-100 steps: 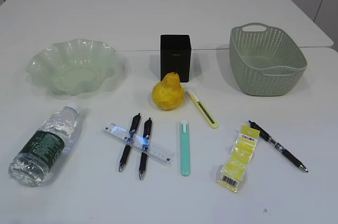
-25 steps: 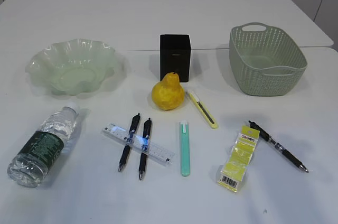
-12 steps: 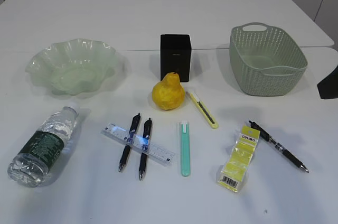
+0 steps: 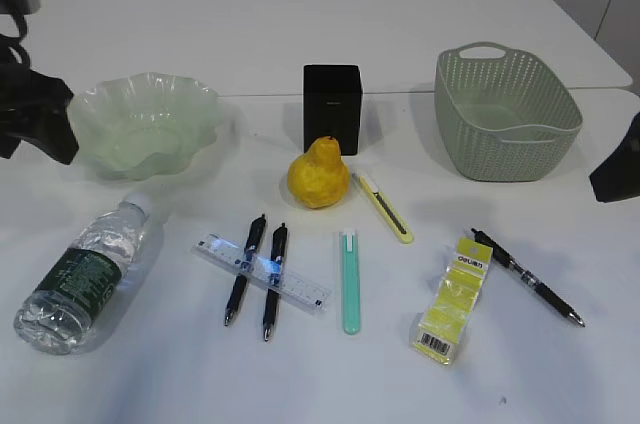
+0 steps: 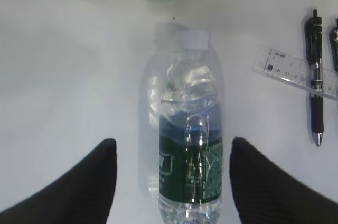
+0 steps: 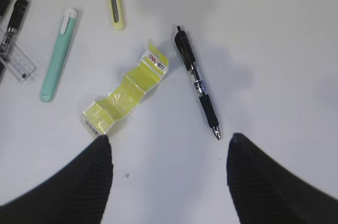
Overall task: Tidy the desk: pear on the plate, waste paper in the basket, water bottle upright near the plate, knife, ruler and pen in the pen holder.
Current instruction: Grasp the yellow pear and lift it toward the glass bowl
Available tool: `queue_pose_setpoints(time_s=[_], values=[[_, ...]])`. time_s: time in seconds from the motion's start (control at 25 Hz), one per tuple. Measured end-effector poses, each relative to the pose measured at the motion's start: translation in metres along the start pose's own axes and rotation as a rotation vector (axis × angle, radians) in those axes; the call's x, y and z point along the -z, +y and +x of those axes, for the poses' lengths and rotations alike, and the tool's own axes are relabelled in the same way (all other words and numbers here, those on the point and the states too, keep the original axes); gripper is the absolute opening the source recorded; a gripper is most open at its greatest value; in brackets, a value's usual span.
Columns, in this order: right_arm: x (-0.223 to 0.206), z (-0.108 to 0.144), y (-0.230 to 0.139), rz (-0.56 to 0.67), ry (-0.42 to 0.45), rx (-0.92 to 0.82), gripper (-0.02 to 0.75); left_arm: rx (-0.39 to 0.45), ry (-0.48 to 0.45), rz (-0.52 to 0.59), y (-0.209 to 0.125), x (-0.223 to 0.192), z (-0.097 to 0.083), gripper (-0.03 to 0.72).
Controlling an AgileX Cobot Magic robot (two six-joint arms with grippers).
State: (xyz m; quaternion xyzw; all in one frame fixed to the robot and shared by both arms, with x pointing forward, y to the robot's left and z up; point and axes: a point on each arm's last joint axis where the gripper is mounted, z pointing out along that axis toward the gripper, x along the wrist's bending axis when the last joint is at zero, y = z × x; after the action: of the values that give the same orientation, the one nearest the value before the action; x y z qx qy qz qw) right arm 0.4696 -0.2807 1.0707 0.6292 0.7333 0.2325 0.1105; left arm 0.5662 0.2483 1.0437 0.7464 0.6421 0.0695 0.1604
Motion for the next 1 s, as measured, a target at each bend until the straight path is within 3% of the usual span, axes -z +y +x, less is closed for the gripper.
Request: queue_pose_setpoints(time_s=[0.28,0.52,1.0], values=[[-0.008,-0.003,0.018,0.046,0.008,0.003,0.501,-0.164,0.057,0.098,0.01,-0.042,-0.029,0.519],[-0.019,-0.007,0.026,0.107,0.008,0.006,0.501,-0.184,0.067,0.129,0.009,-0.053,-0.034,0.519],[-0.022,-0.008,0.027,0.116,0.009,0.005,0.501,-0.184,0.075,0.125,0.011,-0.058,-0.033,0.523]])
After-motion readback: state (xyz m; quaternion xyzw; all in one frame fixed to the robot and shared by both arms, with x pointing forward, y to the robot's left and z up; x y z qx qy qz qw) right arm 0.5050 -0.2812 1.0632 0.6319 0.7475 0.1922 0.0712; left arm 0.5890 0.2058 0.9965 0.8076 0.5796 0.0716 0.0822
